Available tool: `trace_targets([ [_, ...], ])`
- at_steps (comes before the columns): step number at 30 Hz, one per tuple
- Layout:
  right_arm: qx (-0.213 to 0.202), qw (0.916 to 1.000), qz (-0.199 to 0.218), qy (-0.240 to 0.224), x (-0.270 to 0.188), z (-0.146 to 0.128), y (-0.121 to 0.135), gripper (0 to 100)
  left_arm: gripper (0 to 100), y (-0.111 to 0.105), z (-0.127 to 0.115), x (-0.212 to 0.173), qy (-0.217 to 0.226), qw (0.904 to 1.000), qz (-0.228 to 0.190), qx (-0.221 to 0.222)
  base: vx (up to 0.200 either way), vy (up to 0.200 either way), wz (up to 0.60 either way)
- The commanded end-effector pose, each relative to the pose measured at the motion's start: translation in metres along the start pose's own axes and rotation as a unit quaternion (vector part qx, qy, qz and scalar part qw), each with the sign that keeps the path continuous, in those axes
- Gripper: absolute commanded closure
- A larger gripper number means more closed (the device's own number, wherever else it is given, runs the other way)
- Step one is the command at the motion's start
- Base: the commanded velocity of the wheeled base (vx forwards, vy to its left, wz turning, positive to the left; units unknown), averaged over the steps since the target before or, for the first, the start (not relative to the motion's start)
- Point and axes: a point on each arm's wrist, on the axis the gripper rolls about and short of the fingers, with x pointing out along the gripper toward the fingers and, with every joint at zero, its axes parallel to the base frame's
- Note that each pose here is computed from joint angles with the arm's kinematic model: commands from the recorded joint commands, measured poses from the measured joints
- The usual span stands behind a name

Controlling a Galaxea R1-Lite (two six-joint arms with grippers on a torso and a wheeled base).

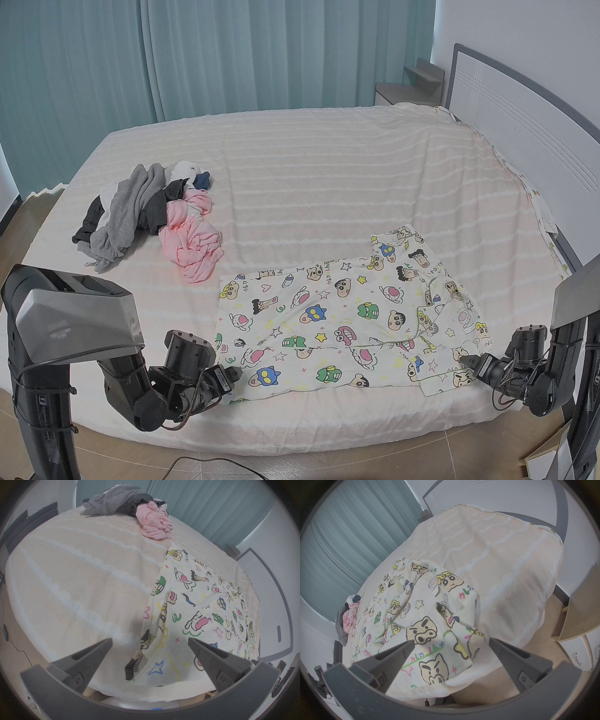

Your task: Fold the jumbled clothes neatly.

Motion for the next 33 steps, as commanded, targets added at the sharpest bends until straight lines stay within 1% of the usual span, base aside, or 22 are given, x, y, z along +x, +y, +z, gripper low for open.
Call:
trace_targets([
  [1, -0.002, 0.9999, -0.003, -0.013, -0.018, 0.005, -0.004, 0, 0, -0.001, 0.008, -0.018, -0.019, 0.9998, -0.007, -0.007, 0.000, 0.000, 0.00],
  [2, -0.001, 0.9999, -0.003, -0.017, -0.021, 0.006, -0.005, 0, 0, -0.002, 0.010, -0.022, -0.023, 0.9996, -0.011, -0.009, 0.000, 0.000, 0.00],
  [4, 0.005, 0.9995, -0.006, -0.029, -0.028, 0.011, -0.009, 0, 0, -0.007, 0.022, -0.039, -0.046, 0.9982, -0.034, -0.018, 0.000, 0.000, 0.00],
  [7, 0.003, 0.9988, -0.005, -0.048, -0.038, 0.017, -0.012, 0, 0, -0.017, 0.036, -0.062, -0.075, 0.9946, -0.066, -0.025, 0.000, 0.000, 0.00],
  [8, 0.003, 0.9988, -0.005, -0.048, -0.038, 0.017, -0.012, 0, 0, -0.017, 0.036, -0.062, -0.075, 0.9946, -0.066, -0.025, 0.000, 0.000, 0.00],
  [10, 0.002, 0.9984, 0.004, -0.057, -0.047, 0.019, -0.011, 0, 0, -0.024, 0.043, -0.078, -0.095, 0.9909, -0.091, -0.028, 0.000, 0.000, 0.00],
  [17, 0.000, 0.9959, 0.025, -0.087, -0.060, 0.026, -0.005, 0, 0, -0.036, 0.045, -0.082, -0.103, 0.9884, -0.108, -0.025, 0.000, 0.000, 0.00],
  [20, -0.002, 0.9952, 0.037, -0.090, -0.064, 0.028, -0.003, 0, 0, -0.040, 0.043, -0.082, -0.108, 0.9882, -0.106, -0.022, 0.000, 0.000, 0.00],
  [25, -0.003, 0.9951, 0.038, -0.091, -0.065, 0.029, -0.003, 0, 0, -0.043, 0.042, -0.080, -0.116, 0.9881, -0.099, -0.021, 0.000, 0.000, 0.00],
  [27, -0.005, 0.9952, 0.040, -0.089, -0.064, 0.028, -0.002, 0, 0, -0.049, 0.041, -0.079, -0.117, 0.9869, -0.109, -0.021, 0.000, 0.000, 0.00],
  [30, -0.005, 0.9952, 0.041, -0.089, -0.064, 0.028, -0.002, 0, 0, -0.053, 0.045, -0.077, -0.121, 0.9853, -0.115, -0.035, 0.000, 0.000, 0.00],
  [33, -0.005, 0.9952, 0.041, -0.089, -0.064, 0.028, -0.002, 0, 0, -0.057, 0.040, -0.078, -0.114, 0.9857, -0.121, -0.029, 0.200, 0.000, 0.00],
])
